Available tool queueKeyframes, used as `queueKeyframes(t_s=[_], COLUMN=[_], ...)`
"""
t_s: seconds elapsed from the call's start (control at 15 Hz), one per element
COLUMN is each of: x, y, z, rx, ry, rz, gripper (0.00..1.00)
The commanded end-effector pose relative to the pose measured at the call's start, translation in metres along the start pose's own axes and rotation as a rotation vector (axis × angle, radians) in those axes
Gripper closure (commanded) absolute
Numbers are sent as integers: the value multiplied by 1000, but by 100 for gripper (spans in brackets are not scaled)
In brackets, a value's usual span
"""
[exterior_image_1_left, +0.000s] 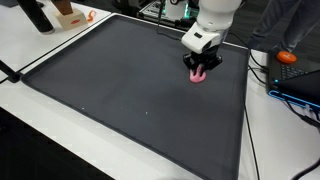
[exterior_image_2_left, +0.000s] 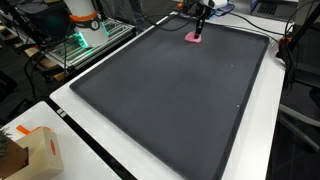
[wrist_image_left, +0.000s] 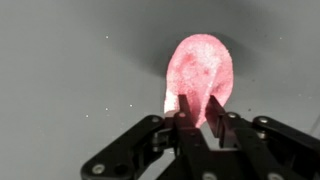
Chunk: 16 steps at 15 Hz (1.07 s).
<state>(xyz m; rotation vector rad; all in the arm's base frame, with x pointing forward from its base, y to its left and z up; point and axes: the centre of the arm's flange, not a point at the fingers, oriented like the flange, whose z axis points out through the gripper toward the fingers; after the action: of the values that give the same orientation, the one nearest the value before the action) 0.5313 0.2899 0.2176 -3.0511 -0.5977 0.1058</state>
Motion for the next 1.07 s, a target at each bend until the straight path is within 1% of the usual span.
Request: queueKeyframes(t_s=[0.0, 0.07, 0.13, 0.27, 0.33, 0.4, 0.53, 0.73, 1.0], x=[0, 0, 2, 5, 7, 9, 17, 34, 53], y=[-1, -2, -3, -3, -2, -2, -6, -17, -38], z=[-11, -14, -18, -26, -30, -35, -41, -45, -40], rx=[-3, -9, -10, -39, -61, -73, -113, -159, -200], ry=[-14, -18, -23, -30, -34, -39, -71, -138, -233], rz=[44, 54, 57, 54, 45, 27, 0, -71, -198], gripper=[42, 35, 27, 11, 5, 1, 0, 0, 0])
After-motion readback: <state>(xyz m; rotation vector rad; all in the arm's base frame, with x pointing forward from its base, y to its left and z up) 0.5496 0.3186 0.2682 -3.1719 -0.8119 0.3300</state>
